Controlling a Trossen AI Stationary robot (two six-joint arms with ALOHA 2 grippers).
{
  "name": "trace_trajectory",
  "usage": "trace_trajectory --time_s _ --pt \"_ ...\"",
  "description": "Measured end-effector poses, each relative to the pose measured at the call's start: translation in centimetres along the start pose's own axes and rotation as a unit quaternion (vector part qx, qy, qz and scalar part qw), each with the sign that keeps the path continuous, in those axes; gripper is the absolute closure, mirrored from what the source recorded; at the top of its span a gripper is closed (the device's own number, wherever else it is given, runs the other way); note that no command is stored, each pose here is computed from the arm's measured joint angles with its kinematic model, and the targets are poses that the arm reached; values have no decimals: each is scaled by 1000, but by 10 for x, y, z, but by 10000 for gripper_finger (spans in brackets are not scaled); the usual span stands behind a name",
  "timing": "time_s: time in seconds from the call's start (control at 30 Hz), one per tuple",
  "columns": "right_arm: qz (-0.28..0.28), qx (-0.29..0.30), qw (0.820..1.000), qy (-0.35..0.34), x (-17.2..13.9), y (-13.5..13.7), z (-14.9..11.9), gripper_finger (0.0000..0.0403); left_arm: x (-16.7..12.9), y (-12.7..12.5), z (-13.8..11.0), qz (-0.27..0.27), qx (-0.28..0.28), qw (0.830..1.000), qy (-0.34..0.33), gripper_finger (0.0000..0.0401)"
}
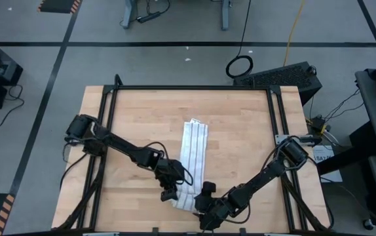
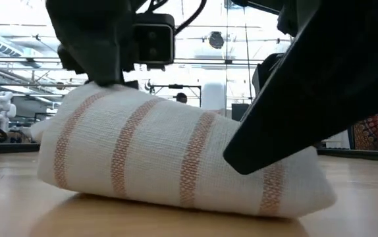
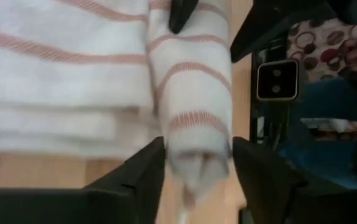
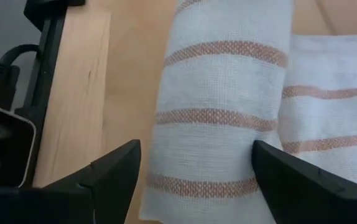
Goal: Roll towel into tight, uniform cylinder
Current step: Roll the white brown kitchen towel
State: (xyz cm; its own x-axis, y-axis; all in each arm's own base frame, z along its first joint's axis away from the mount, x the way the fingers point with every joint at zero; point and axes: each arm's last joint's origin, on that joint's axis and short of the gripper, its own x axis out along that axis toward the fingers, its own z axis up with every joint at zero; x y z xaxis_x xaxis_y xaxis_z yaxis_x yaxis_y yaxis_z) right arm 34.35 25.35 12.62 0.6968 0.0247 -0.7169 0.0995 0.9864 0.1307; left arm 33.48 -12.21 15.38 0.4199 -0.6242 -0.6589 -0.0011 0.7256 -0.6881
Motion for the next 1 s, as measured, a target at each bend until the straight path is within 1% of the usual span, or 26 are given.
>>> trace_trajectory --time_s 0.17,0.3,0.37,0.4,0.47,0.53,0.6,0.7,0.77,0.9,1.0 --pt "2 0 1000 2 0 0 0 106 -25 -10 -4 31 31 999 2 163" --pt "2 2 1000 3 1 -1 1 106 -48 -28 -4 62 104 992 -47 147" --pt "2 3 1000 3 1 -2 1 106 -55 -47 -6 63 169 980 -89 146" --pt "2 4 1000 4 2 -3 2 106 -56 -56 -10 69 208 970 -104 145" --pt "6 7 1000 7 3 -4 3 106 -50 -74 -19 88 283 946 -133 145" --pt "7 9 1000 10 4 -6 5 106 -40 -86 -33 124 321 928 -146 145" --pt "4 8 1000 12 5 -8 5 106 -24 -91 -43 145 334 919 -150 145" --pt "2 8 1000 13 6 -11 7 106 -3 -90 -59 163 330 920 -130 145" --pt "1 6 1000 12 7 -12 7 106 8 -93 -60 150 319 924 -150 145" --pt "-1 4 1000 12 7 -13 8 106 22 -89 -58 160 314 919 -175 145" --pt "3 8 1000 16 7 -13 8 106 27 -81 -55 174 307 919 -175 143"
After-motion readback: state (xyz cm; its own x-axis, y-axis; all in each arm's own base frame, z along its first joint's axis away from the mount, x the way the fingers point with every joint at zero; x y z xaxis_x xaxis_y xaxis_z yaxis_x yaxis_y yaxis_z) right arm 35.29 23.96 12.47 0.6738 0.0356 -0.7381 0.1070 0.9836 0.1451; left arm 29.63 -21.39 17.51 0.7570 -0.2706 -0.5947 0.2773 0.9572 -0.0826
